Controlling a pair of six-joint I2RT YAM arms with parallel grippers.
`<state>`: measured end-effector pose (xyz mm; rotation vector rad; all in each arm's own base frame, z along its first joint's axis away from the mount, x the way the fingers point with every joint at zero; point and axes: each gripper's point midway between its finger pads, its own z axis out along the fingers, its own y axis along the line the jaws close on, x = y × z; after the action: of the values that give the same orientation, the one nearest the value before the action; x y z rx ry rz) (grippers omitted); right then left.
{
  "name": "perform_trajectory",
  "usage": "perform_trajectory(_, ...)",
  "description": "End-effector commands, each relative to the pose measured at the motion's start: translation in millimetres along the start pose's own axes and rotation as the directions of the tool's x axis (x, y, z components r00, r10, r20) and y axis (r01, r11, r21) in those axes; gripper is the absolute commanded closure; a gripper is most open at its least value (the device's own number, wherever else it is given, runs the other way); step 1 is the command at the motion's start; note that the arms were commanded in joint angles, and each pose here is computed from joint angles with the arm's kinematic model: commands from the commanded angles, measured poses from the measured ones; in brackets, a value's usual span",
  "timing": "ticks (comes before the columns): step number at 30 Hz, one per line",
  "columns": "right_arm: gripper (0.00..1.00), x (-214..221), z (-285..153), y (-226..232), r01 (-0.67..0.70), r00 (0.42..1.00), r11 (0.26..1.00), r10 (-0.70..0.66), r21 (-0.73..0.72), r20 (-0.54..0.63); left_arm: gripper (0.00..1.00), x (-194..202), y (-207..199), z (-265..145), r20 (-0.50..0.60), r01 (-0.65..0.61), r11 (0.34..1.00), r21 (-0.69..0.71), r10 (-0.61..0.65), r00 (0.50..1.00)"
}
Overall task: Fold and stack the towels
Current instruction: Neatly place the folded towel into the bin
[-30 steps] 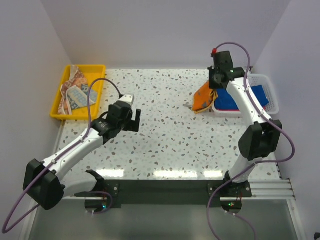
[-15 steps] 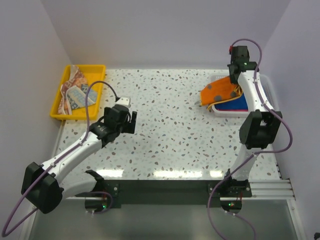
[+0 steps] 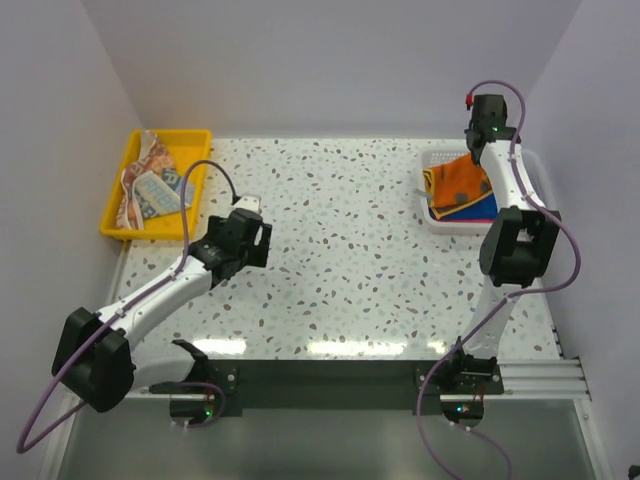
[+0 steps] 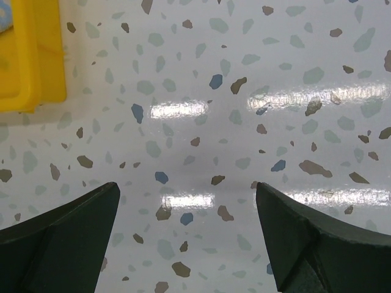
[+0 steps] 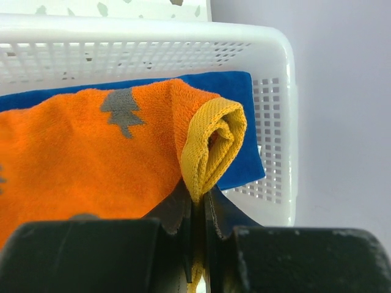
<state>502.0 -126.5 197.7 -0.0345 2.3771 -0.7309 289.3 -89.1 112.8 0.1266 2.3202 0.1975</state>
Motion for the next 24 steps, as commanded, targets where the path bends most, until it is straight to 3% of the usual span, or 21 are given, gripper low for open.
perform_trajectory(1, 1.0, -4, 12, -15, 0.019, 1.0, 0.997, -0.02, 0.069, 0.023, 0.02, -8, 4, 5, 0.027, 0.025, 0.999, -0.027, -0.024, 0.999)
perform_trajectory(11, 1.0, 31, 55, -21, 0.009, 0.997, 0.984, 0.006, 0.178, -0.08, 0.02, -5, 4, 9, 0.015, 0.026, 0.999, -0.031, -0.026, 1.0)
perform_trajectory(13, 0.95, 37, 61, -25, 0.008, 0.995, 0.973, 0.016, 0.229, -0.101, 0.02, -5, 5, 9, 0.014, 0.028, 0.999, -0.03, -0.028, 1.0)
perform_trajectory(15, 0.85, 39, 63, -29, 0.001, 0.994, 0.964, 0.028, 0.266, -0.106, 0.02, -5, 3, 9, 0.013, 0.025, 0.999, -0.024, -0.025, 1.0)
perform_trajectory(19, 0.83, 41, 62, -47, -0.041, 0.99, 0.927, 0.089, 0.372, -0.113, 0.02, -7, 4, 8, 0.018, 0.03, 0.999, -0.02, -0.029, 0.999)
perform_trajectory(20, 0.78, 41, 61, -52, -0.05, 0.988, 0.919, 0.101, 0.39, -0.113, 0.02, -7, 3, 8, 0.02, 0.031, 0.999, -0.016, -0.031, 0.999)
perform_trajectory(21, 0.64, 40, 60, -55, -0.067, 0.987, 0.91, 0.121, 0.409, -0.106, 0.02, -6, 3, 8, 0.018, 0.032, 0.999, -0.015, -0.031, 0.999)
perform_trajectory(23, 0.53, 40, 52, -66, -0.076, 0.983, 0.882, 0.144, 0.465, -0.113, 0.02, -9, 3, 7, 0.026, 0.033, 0.999, -0.012, -0.033, 0.999)
perform_trajectory(24, 0.39, 39, 49, -69, -0.105, 0.98, 0.868, 0.174, 0.486, -0.1, 0.02, -8, 3, 7, 0.025, 0.035, 0.999, -0.011, -0.035, 0.999)
